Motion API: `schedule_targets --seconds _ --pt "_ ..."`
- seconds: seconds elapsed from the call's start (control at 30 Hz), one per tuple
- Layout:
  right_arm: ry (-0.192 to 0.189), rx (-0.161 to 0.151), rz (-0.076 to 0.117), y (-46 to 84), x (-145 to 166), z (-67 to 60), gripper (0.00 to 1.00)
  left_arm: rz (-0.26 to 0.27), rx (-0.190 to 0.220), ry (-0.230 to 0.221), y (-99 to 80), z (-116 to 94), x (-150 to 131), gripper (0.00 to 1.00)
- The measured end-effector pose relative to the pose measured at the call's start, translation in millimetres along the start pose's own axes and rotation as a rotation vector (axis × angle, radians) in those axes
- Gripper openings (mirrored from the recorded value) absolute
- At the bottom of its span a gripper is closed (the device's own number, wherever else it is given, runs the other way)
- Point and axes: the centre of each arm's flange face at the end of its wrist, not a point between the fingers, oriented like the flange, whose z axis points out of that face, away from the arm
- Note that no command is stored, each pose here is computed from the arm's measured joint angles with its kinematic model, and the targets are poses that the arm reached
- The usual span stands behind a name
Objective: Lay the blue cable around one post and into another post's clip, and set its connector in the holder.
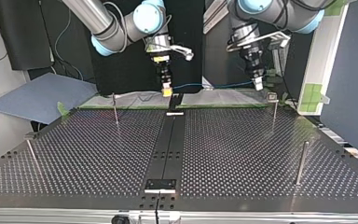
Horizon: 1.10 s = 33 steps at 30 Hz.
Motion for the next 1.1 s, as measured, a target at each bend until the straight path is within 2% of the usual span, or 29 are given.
schedule_targets --seconds 0.07,0.17,0.3,0.4,0.63,0.77,0.93,1.1 --pt "0.01 0.008 0.01 -2.9 11.4 0.3 0.0 -0.014 -0.016 -0.013 2.6 6.7 -8.7 0.0" --pt "0.037 0.015 0.037 -2.7 38.7 2.1 0.0 -0.036 -0.035 -0.033 3.3 18.0 -23.3 0.0" --pt "0.09 0.013 0.062 3.8 82.1 4.5 0.0 -0.044 -0.051 -0.029 4.5 26.8 -31.1 0.0" --pt "0.112 0.009 0.069 9.3 101.4 2.8 0.0 -0.053 -0.059 -0.026 6.5 29.1 -33.7 0.0" --pt "0.114 0.003 0.087 15.8 109.8 2.3 0.0 -0.063 -0.076 -0.025 12.2 31.7 -38.4 0.0" --pt "0.118 0.01 0.081 15.1 111.2 2.7 0.0 -0.08 -0.09 -0.037 16.4 36.1 -43.8 0.0" --pt "0.14 0.046 0.055 8.6 119.1 3.7 0.0 -0.092 -0.104 -0.052 17.9 45.7 -53.5 0.0" --pt "0.165 0.062 0.053 5.1 131.0 6.7 0.0 -0.115 -0.105 -0.075 15.5 56.8 -70.2 0.0"
